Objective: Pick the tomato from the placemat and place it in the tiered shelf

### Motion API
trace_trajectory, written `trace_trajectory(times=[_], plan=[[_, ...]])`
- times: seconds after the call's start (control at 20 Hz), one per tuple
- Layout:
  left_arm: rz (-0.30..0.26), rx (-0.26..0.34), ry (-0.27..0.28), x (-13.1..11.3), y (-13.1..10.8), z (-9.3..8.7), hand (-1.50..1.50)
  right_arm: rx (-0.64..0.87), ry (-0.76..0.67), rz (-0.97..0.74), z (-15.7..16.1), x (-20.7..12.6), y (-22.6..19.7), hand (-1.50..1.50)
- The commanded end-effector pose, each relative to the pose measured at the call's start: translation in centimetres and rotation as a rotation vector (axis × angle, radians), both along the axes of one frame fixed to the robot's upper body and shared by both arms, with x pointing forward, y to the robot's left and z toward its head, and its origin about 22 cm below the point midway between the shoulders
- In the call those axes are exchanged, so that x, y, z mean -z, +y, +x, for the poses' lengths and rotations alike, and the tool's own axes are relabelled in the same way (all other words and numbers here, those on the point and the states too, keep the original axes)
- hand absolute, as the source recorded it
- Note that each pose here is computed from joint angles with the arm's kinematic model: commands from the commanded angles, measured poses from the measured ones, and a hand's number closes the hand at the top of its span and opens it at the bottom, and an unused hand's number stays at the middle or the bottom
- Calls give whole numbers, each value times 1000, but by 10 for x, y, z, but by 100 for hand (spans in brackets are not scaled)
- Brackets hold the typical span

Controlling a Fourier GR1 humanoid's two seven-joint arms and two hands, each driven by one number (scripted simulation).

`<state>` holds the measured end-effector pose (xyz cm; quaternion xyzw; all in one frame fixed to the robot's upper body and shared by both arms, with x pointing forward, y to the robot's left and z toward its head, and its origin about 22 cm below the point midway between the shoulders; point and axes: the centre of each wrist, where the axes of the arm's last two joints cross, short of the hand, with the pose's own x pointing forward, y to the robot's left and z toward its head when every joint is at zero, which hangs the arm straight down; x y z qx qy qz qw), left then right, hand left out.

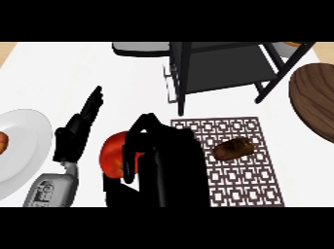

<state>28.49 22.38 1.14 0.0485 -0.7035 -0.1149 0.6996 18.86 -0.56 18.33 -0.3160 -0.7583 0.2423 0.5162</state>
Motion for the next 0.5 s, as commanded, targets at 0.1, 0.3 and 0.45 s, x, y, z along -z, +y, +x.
trace_trajectory(times=[0.1, 0.3, 0.45], plan=[[-6, -4, 7, 10, -2, -13, 0, 255, -14, 44, 6, -39, -6, 150], [10, -3, -14, -7, 0, -6, 0, 304, -54, -6, 23, -71, -2, 150], [-2, -11, -16, -5, -6, 2, 0, 326, -61, 33, 40, -86, -14, 150]])
